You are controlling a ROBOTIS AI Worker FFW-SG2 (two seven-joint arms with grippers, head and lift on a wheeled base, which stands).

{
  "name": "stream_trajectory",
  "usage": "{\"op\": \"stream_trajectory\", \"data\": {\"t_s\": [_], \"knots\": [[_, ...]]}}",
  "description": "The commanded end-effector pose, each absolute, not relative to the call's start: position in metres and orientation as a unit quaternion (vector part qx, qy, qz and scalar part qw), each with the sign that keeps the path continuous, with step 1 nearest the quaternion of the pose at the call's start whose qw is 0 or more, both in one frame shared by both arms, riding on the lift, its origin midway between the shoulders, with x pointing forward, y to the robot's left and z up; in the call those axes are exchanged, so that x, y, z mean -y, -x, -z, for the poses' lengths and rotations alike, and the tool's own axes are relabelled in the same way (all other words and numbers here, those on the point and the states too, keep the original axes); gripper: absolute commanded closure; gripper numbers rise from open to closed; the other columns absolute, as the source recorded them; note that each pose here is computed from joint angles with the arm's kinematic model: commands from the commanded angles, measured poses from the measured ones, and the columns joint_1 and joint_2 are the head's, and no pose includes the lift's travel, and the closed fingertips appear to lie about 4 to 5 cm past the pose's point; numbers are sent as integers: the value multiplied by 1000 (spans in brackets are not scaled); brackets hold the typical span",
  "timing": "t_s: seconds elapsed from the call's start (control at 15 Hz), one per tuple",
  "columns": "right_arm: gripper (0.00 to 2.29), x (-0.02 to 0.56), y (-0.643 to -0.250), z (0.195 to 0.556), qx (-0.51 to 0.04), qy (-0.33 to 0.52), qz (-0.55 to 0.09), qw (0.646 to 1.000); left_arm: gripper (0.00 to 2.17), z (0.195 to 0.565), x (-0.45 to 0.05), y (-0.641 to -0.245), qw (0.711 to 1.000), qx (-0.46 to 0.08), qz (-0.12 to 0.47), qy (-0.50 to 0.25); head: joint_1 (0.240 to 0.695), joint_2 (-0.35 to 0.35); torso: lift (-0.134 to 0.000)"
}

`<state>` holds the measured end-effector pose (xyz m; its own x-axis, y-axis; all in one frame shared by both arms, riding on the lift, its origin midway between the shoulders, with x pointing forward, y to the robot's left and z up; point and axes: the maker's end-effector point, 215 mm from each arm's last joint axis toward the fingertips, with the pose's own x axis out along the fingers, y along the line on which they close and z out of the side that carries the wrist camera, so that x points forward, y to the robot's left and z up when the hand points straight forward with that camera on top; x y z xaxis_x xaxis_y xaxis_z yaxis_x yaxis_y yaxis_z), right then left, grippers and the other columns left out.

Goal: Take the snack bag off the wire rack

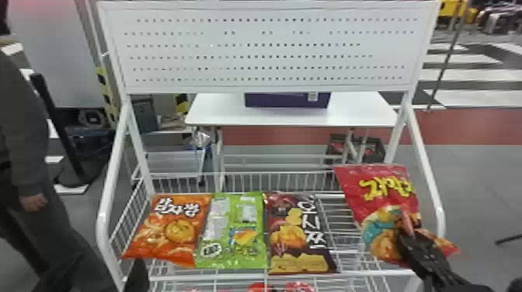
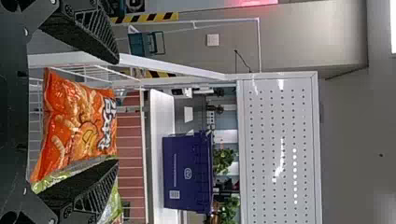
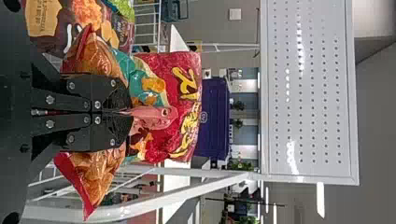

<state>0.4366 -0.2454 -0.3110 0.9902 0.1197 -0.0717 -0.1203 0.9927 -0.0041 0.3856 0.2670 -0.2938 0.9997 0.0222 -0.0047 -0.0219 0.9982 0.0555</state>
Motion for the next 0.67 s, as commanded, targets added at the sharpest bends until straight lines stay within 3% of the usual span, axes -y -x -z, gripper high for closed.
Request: {"op": "stream_trajectory", "data": {"t_s": [0.0,0.6], "knots": [[1838,266,-424,308,-30,3,-45,999,134,293,-266,-385,1000,-2,-10,-28,499,0,0],[1838,300,-402,292,-7,-11,-17,1000,134,288,-269,-379,1000,2,-13,-26,499,0,0]]}}
